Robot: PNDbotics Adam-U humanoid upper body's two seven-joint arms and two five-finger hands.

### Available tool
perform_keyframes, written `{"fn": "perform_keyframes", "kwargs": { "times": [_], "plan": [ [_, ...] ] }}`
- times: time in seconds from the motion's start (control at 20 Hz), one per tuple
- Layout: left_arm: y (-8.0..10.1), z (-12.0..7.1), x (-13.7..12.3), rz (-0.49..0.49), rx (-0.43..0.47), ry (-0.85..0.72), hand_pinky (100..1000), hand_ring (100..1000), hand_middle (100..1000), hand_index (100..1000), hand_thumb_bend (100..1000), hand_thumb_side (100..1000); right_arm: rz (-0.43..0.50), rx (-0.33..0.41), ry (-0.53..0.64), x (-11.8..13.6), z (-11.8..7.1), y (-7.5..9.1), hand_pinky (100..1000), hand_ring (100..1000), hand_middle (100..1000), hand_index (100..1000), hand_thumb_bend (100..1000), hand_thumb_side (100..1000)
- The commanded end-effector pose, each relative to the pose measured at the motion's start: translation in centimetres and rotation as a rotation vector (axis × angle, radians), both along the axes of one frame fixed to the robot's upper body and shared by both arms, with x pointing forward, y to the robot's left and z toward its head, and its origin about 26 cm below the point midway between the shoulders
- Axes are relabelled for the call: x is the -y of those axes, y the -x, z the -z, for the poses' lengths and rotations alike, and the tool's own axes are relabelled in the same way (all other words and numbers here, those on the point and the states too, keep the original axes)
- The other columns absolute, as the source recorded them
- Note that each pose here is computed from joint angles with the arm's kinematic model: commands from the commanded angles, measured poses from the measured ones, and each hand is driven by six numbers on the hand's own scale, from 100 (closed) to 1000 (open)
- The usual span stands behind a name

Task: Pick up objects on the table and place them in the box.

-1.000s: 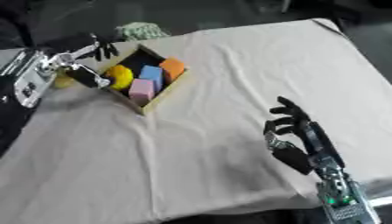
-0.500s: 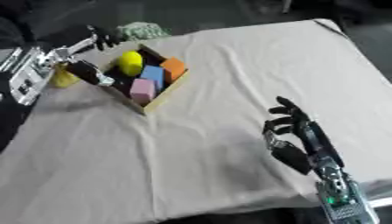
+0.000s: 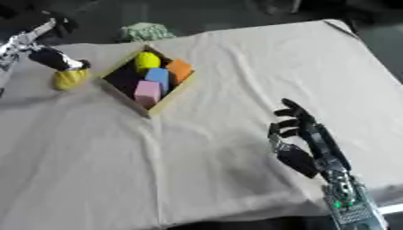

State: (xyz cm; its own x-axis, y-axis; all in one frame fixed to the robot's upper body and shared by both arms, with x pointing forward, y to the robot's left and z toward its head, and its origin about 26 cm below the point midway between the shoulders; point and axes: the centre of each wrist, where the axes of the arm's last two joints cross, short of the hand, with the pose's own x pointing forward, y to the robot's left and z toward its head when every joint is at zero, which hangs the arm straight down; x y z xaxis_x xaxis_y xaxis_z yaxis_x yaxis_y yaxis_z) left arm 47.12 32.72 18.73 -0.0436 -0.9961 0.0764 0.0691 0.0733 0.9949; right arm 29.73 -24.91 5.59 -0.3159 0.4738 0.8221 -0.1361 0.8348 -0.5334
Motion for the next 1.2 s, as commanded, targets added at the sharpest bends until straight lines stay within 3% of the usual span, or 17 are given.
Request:
{"fn": "perform_keyframes", "kwargs": {
  "times": [0.05,0.55,0.95,1.2],
  "plan": [
    [-0.1,0.1,-2.2,-0.087,0.008,0.015,705,684,712,865,604,389,0.0,0.024,0.007,0.3,-0.8,-0.2,655,728,787,983,100,381],
    [0.1,3.5,-3.5,-0.143,0.005,0.076,685,670,697,863,608,381,-0.009,0.029,0.003,0.2,-1.0,-0.4,655,729,787,983,100,390],
    [0.4,4.9,-3.8,-0.193,0.054,0.095,625,607,627,816,397,207,-0.008,0.032,-0.004,0.2,-1.2,-0.4,655,729,787,983,100,394],
    [0.5,5.8,-3.7,-0.199,0.053,0.107,613,591,606,799,341,169,-0.009,0.031,-0.007,0.2,-1.2,-0.5,655,730,787,983,100,395]
  ]
}}
